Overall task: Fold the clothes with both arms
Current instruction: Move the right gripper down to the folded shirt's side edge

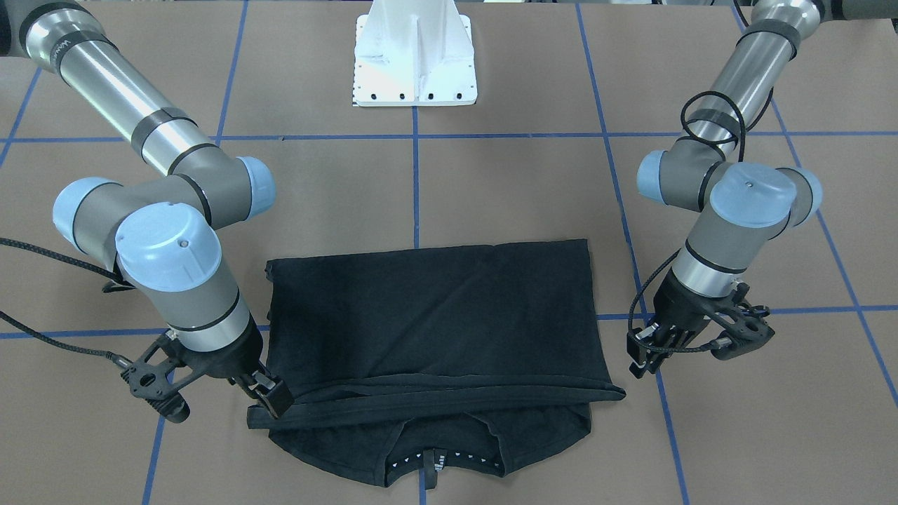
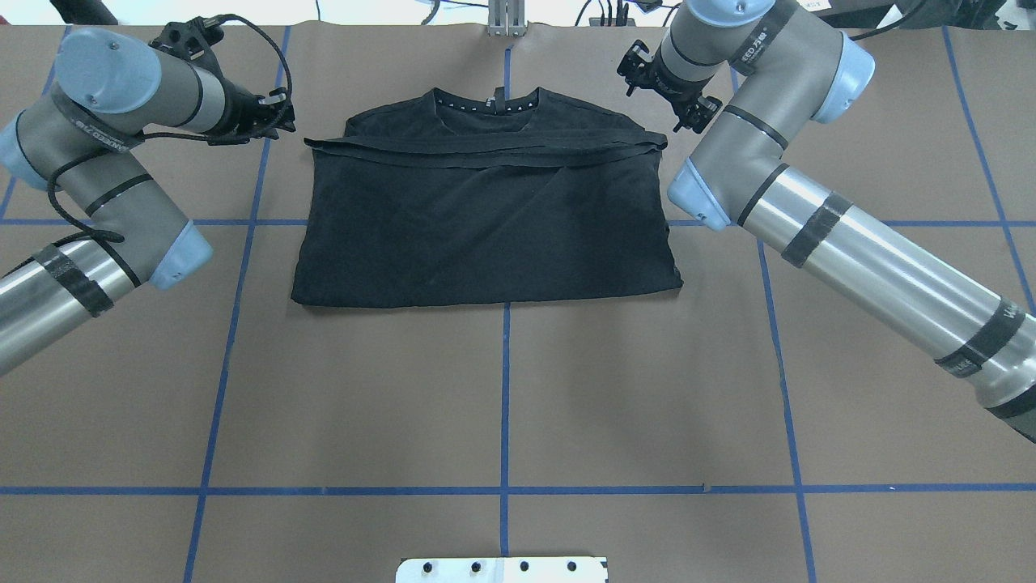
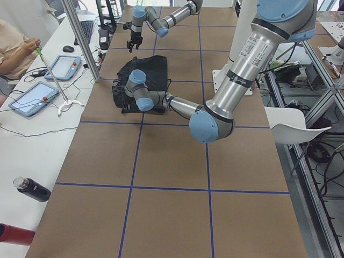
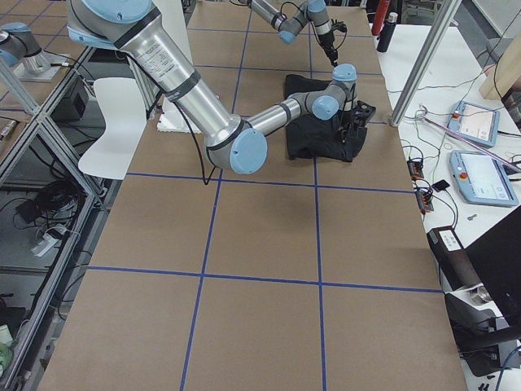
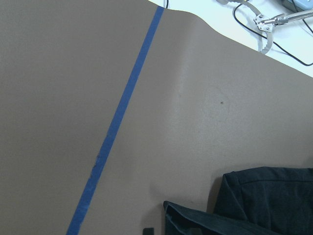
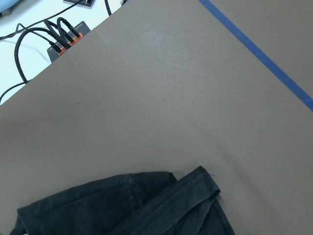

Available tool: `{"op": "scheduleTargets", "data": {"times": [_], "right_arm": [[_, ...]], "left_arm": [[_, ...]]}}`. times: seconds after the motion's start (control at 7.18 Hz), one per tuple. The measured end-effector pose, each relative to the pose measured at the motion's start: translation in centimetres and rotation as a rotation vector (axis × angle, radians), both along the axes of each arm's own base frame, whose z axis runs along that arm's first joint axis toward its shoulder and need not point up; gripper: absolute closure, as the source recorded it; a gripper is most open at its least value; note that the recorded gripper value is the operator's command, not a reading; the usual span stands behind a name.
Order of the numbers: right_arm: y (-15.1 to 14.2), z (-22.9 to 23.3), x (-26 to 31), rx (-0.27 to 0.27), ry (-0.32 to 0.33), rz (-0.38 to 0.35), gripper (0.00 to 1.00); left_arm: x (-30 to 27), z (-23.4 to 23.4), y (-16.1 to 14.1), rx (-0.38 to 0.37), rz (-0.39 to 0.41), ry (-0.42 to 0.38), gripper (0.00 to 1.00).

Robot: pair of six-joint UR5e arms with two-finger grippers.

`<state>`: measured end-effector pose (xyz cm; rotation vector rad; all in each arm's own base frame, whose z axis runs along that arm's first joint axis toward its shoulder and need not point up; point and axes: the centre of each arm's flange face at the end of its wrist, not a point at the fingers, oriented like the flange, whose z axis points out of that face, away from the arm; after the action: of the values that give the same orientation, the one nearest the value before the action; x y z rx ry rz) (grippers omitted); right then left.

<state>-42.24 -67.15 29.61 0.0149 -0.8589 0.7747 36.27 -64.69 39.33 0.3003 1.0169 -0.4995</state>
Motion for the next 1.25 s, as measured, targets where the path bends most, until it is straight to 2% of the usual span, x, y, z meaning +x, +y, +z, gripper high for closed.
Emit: {"op": "scheduleTargets", "data": {"times": [0.28,0.56,0.7,0.97,1.25], "right_arm": [[6.3,0.8,0.2,-0.037,-0.074,0.033,0.01],[13.3,2.7,-0.7,-0.063,-0.096,0.074,0.01],[15.7,3.2,-1.4,-0.075,-0.1,0.092,0.01],[18.6,5.2,-2.6,-0.089,-0.129,0.11,0.01],[20.2,7.7,-2.8,-0.074,-0.197,0.117,0.02]], "left_arm": [[-0.8,-0.6,-0.2,0.01,-0.008,0.007,0.63],[-1.2,-0.6,-0.1,0.013,-0.011,0.009,0.63],[-1.3,-0.8,0.0,0.015,-0.012,0.01,0.63],[-1.4,-1.0,0.1,0.019,-0.013,0.012,0.63],[-1.3,-1.0,0.1,0.019,-0.012,0.011,0.63]]}}
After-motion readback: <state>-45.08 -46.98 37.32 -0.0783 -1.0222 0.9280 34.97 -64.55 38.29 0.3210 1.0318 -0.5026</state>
